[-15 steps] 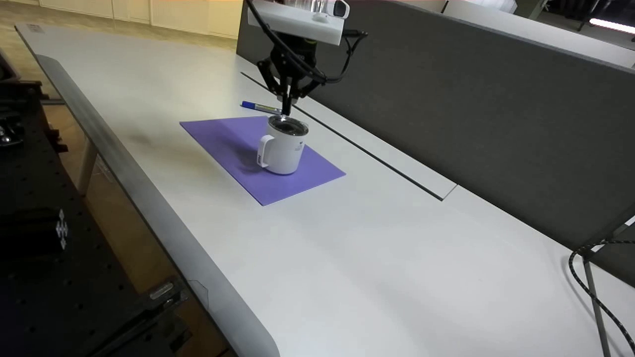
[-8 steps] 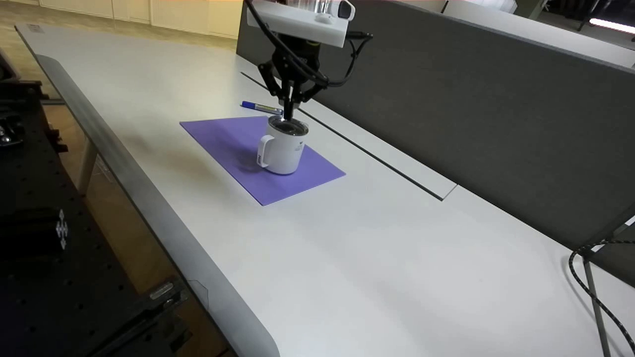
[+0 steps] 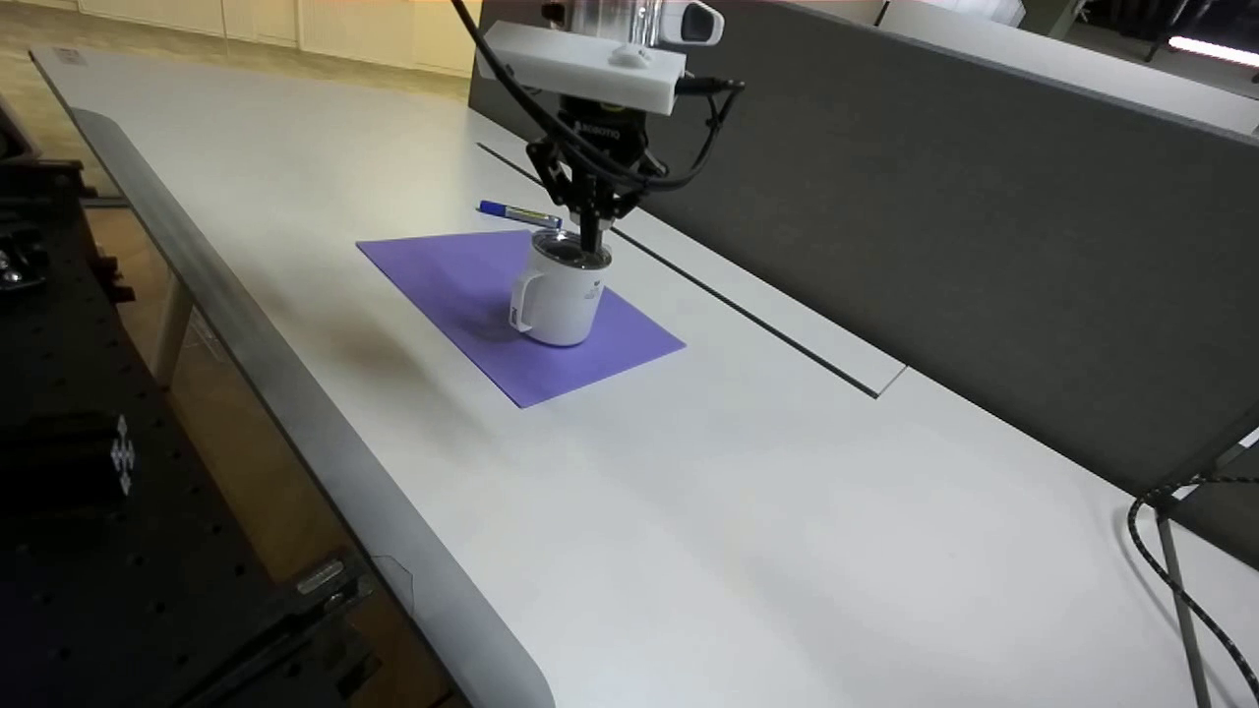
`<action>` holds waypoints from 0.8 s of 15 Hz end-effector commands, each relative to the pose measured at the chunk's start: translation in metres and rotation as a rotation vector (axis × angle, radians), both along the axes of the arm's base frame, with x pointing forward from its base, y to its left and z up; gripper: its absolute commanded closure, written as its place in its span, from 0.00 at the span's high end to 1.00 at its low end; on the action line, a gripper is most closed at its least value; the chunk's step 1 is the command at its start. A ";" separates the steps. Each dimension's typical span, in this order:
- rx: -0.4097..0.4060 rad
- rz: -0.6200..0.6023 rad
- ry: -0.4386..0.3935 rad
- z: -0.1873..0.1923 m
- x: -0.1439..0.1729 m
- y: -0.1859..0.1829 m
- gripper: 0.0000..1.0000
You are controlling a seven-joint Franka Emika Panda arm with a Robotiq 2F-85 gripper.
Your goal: Close the slider on the top of the cup
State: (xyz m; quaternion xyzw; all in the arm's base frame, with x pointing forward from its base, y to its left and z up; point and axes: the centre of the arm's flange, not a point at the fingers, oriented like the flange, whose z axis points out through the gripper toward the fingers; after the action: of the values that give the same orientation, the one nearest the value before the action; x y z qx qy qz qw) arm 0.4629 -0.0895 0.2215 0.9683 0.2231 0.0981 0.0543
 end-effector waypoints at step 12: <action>0.052 -0.168 -0.133 -0.006 0.004 0.006 0.00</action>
State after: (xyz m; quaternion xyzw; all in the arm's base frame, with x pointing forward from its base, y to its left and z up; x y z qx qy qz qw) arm 0.4664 -0.0889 0.2106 0.9745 0.1568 0.1505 0.0563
